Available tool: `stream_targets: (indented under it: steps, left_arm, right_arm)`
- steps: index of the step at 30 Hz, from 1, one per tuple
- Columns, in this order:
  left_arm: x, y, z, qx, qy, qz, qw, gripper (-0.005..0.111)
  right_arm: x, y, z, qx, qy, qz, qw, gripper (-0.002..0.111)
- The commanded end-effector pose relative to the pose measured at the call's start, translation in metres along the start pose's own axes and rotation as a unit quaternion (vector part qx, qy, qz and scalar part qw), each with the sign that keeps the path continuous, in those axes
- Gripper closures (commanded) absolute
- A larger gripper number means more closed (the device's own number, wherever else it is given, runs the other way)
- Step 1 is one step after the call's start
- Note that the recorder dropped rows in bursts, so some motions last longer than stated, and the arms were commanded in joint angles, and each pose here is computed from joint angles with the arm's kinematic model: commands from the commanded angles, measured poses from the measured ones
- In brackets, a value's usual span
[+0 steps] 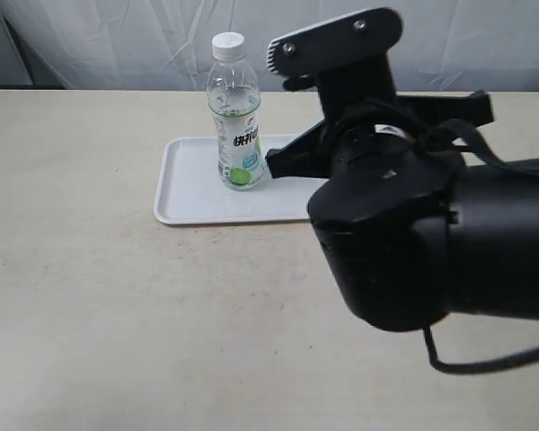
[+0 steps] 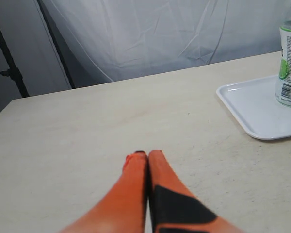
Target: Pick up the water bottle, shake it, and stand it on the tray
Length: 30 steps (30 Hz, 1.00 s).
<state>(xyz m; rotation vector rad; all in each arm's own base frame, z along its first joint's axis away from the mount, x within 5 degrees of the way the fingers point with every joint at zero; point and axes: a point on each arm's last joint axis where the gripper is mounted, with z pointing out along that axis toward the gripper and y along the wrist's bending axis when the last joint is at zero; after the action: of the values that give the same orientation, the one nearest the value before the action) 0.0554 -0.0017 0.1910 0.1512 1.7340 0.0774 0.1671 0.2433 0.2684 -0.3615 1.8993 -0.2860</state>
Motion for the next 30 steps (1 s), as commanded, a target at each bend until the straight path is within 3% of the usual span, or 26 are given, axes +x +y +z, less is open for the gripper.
stream_targets:
  steps: [1,5,30]
  left_arm:
    - [0.0002,-0.0002,0.0,0.0,-0.005,-0.002,1.0,0.106]
    - [0.0002,-0.0002,0.0,0.0,-0.005,-0.002,1.0,0.106]
    - [0.0002,-0.0002,0.0,0.0,-0.005,-0.001,1.0,0.106]
  right_arm:
    - [-0.0061,-0.0077,-0.0205,0.005,-0.022,0.016,1.0,0.106]
    - [-0.0105,-0.0074,-0.0223,0.004,-0.046,-0.03,0.998,0.106]
    - [-0.0121,-0.0056,-0.0224,-0.006,-0.055,-0.031,0.998,0.106]
